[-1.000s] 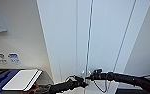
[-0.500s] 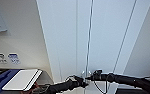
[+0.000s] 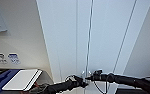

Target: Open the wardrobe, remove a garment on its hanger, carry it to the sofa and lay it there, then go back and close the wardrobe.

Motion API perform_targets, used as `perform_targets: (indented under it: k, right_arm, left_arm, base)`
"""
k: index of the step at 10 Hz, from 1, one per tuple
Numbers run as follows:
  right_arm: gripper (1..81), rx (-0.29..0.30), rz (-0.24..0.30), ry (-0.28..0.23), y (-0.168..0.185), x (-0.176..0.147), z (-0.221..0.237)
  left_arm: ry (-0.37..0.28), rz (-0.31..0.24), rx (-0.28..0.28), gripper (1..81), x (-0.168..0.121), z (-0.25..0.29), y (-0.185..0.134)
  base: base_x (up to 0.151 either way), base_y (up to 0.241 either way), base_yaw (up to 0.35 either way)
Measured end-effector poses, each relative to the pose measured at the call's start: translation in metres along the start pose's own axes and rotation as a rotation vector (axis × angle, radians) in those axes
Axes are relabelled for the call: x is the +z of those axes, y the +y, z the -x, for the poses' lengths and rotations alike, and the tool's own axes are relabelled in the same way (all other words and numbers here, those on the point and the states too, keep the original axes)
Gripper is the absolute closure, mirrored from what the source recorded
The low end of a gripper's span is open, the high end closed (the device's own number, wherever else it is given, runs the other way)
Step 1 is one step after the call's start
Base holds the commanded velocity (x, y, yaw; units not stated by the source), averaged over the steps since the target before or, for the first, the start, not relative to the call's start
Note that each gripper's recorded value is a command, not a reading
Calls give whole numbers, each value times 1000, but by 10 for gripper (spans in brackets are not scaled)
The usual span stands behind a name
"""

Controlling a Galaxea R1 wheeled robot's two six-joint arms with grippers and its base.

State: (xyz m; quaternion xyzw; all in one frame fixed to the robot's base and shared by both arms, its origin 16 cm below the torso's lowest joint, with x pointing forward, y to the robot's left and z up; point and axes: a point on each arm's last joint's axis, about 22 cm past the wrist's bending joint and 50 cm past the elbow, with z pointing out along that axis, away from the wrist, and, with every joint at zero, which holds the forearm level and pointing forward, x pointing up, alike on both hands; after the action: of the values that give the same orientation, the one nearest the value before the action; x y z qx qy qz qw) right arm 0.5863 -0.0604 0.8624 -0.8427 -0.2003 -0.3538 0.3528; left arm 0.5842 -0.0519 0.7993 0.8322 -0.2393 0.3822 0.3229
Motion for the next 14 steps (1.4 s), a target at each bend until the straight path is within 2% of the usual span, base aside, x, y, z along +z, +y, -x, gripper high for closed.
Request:
perform_targets:
  k: [3, 5, 9, 14]
  right_arm:
    - [10, -11, -13, 16, -5, 0, 3]
    - [10, -7, -29, 43, -8, -3, 10]
    - [10, -12, -56, 38, -17, -9, 24]
    - [10, -5, -87, 52, -27, -18, 38]
  left_arm:
    - [17, 20, 16, 10, -2, 5, 6]
    - [2, 44, 28, 10, -8, 9, 13]
    - [-31, 96, 42, 10, -27, 23, 25]
    - [-43, 130, 46, 10, -41, 36, 34]
  base:
    - [0, 0, 0]
    - [0, 0, 0]
    - [0, 0, 0]
    - [0, 0, 0]
